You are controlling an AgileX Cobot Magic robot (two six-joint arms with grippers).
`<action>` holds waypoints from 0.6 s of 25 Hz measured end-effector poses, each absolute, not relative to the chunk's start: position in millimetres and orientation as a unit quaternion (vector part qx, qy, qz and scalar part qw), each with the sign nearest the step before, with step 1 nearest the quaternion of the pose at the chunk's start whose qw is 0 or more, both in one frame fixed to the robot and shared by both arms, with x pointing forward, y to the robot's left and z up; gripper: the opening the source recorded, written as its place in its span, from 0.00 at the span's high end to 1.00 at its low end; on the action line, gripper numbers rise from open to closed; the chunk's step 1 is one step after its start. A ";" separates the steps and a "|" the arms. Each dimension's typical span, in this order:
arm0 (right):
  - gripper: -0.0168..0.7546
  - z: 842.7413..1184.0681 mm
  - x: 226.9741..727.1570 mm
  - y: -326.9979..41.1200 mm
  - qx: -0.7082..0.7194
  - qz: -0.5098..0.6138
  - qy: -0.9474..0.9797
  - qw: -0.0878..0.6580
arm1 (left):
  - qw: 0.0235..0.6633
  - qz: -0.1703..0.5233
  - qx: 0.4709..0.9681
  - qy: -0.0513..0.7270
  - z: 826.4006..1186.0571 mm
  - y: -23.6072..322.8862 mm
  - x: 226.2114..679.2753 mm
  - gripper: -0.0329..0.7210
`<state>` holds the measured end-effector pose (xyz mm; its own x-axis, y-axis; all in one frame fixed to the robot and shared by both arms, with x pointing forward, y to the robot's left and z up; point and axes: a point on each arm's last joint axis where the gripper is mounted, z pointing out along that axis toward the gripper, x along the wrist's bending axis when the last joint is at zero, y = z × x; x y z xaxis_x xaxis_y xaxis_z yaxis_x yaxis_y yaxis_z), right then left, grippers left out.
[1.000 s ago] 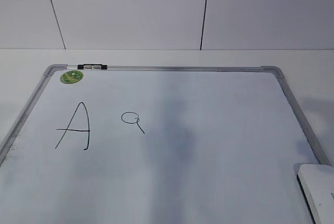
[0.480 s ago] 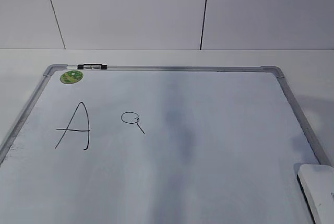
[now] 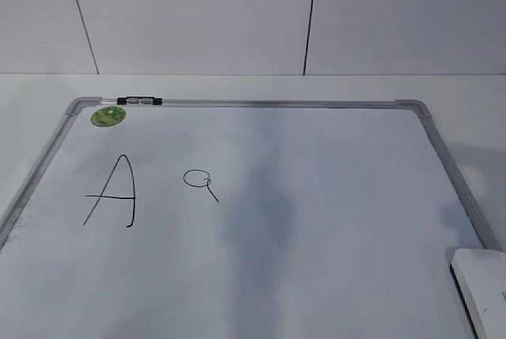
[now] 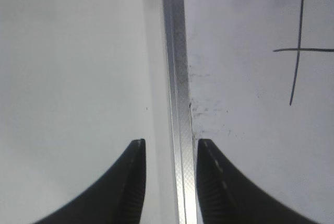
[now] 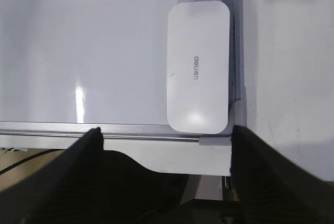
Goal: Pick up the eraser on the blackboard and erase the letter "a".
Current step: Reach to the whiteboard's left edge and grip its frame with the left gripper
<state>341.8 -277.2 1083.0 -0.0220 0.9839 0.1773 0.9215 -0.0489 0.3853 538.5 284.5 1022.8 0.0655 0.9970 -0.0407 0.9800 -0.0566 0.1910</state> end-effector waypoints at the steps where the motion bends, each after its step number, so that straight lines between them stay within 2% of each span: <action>1: 0.23 1083.0 341.8 -277.2 0.695 0.203 0.685 0.077 | 0.080 0.047 0.727 0.681 1018.6 284.2 544.8 0.62; 6: 0.23 1083.0 341.8 -277.2 0.695 0.203 0.685 0.077 | 0.053 0.021 0.731 0.680 986.7 283.3 568.1 0.62; 15: 0.23 1083.2 341.8 -277.2 0.696 0.204 0.685 0.077 | 0.026 -0.003 0.737 0.676 943.7 282.9 583.0 0.62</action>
